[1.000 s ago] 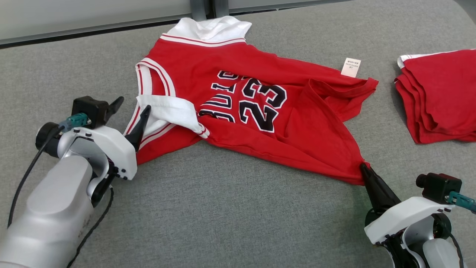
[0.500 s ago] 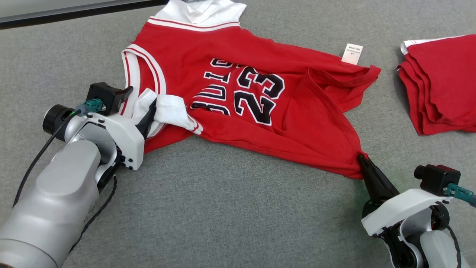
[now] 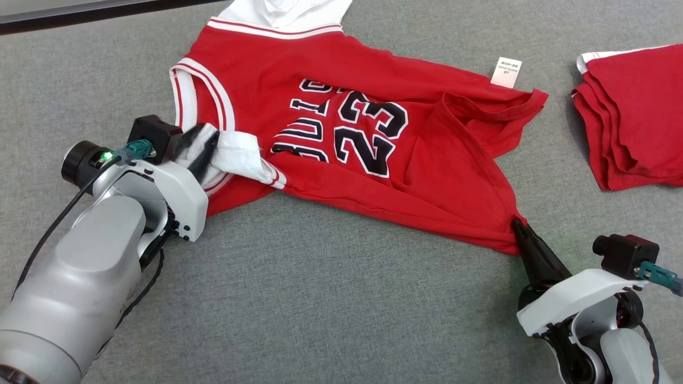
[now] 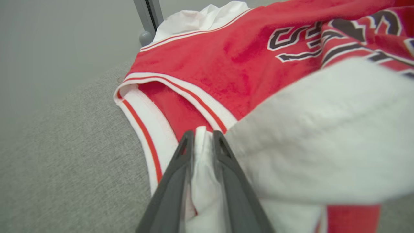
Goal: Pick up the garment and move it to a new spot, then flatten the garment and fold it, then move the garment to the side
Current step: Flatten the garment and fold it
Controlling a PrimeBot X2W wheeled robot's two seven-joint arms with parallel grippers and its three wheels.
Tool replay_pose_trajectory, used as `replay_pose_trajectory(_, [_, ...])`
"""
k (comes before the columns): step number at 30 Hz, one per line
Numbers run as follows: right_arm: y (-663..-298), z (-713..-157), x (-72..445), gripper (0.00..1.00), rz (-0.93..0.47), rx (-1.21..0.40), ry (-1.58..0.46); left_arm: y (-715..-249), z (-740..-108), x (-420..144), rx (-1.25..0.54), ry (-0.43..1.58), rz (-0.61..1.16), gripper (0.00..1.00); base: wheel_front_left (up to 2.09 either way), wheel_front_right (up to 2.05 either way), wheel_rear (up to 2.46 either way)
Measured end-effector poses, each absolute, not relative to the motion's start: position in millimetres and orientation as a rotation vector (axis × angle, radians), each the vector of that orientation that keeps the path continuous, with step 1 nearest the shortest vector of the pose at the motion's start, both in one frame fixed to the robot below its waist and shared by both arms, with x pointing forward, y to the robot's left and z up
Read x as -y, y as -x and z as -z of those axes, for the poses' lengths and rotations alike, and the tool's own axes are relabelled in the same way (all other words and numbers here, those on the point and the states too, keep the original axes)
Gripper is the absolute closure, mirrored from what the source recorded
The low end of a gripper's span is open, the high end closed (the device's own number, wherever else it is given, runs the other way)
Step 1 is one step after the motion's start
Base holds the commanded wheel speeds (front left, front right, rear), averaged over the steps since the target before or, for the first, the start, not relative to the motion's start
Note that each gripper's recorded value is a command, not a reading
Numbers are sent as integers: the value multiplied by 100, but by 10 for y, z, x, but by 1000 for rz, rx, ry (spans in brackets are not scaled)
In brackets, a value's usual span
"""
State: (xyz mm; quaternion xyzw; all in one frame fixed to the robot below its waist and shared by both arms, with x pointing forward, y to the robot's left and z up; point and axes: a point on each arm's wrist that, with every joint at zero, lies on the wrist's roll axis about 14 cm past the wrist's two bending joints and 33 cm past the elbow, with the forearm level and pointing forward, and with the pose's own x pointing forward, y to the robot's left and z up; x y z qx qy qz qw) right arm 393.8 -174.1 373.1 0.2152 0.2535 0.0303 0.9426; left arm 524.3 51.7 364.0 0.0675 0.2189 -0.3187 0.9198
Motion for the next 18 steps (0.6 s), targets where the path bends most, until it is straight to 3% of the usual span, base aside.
replay_pose_trajectory(12, [-3987, -3806, 1705, 100, -82, -492, -433, -5250, -3833, -543, -404, -111, 642, 100, 0, 0, 0])
replay_pose_trajectory(18, [-4189, -4124, 1786, 100, -112, -380, -376, -5433, -4530, -622, -223, 2, 584, 100, 0, 0, 0])
